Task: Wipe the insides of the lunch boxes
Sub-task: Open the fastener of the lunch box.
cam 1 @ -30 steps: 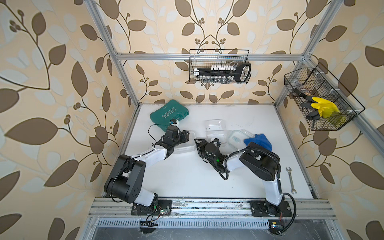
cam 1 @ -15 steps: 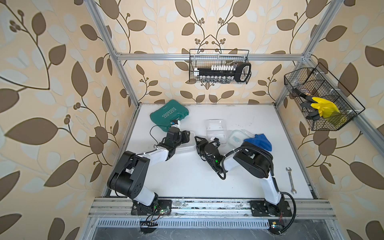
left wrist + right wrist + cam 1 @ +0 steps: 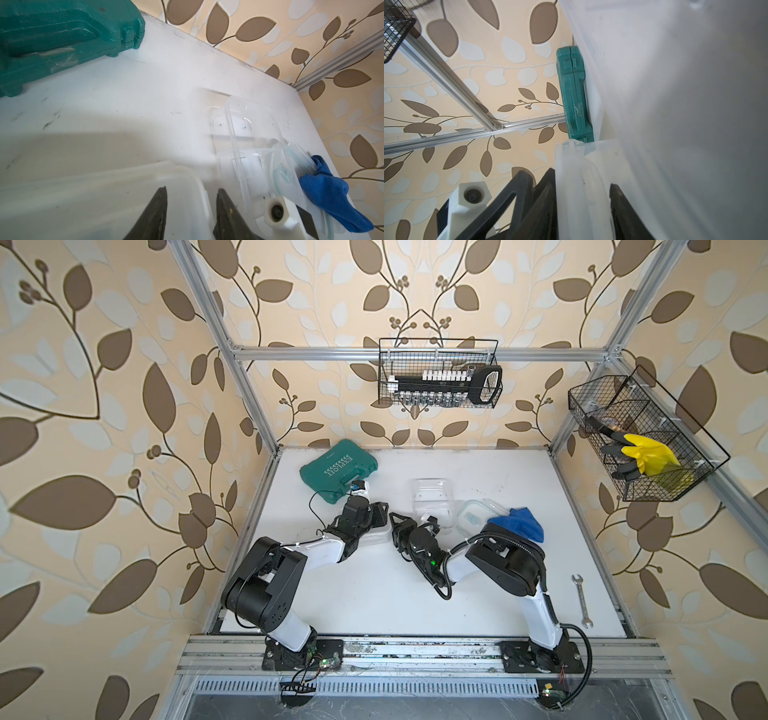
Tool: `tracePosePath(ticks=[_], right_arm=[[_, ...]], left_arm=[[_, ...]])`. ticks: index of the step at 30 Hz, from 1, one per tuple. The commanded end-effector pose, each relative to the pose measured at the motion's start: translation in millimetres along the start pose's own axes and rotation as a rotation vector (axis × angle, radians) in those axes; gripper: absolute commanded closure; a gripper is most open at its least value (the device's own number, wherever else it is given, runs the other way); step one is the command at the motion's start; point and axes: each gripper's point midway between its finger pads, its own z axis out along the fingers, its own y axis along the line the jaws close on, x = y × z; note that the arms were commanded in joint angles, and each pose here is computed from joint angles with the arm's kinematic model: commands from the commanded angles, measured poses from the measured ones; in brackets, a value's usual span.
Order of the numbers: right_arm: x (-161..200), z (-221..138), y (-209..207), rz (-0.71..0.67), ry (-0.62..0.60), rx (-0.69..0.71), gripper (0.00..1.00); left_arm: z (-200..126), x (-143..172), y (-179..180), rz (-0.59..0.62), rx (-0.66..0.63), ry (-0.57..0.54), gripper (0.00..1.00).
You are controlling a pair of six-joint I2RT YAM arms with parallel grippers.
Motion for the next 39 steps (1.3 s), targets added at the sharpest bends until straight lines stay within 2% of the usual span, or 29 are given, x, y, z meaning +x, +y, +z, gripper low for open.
tracePosePath(ticks=[1, 5, 9, 13, 17, 20, 23, 27, 29, 34, 37, 39], right_arm=[[7, -2, 24, 0.111, 0.009, -0.122, 0.6], [4, -5, 25, 0.102, -0.004, -0.128, 0.72], [1, -8, 25, 0.101, -0.015, -0.133, 0.78], [1, -8, 28, 0.096, -0.014, -0.141, 0.88], [4, -7, 32, 0.088, -0.006, -0.144, 0.9], [2, -9, 30, 0.078, -0.015, -0.132, 0.88], [-3, -14, 30, 0.061, -0.033, -0.119, 0.82], [-2, -18, 39, 0.014, -0.032, -0.095, 0.6], [-2, -20, 44, -0.009, -0.036, -0.097, 0.48], [-3, -27, 50, -0.093, -0.035, -0.031, 0.37], [-5, -36, 63, -0.175, -0.045, -0.014, 0.34], [-6, -41, 70, -0.235, -0.044, 0.024, 0.32]], left_arm=[[-28, 150, 84, -0.062, -0.303, 0.502, 0.59], [-29, 158, 88, -0.083, -0.312, 0.508, 0.61], [-29, 166, 90, -0.098, -0.319, 0.517, 0.63], [-28, 177, 93, -0.114, -0.326, 0.531, 0.64], [-27, 184, 95, -0.132, -0.326, 0.541, 0.65], [-27, 178, 89, -0.139, -0.311, 0.525, 0.65], [-30, 159, 78, -0.13, -0.296, 0.494, 0.64], [-40, 116, 51, -0.102, -0.262, 0.427, 0.58], [-48, 93, 37, -0.079, -0.244, 0.402, 0.49], [-84, 29, 6, -0.032, -0.209, 0.289, 0.29], [-108, -2, 13, -0.048, -0.237, 0.224, 0.16], [-119, -18, 33, -0.121, -0.251, 0.194, 0.11]])
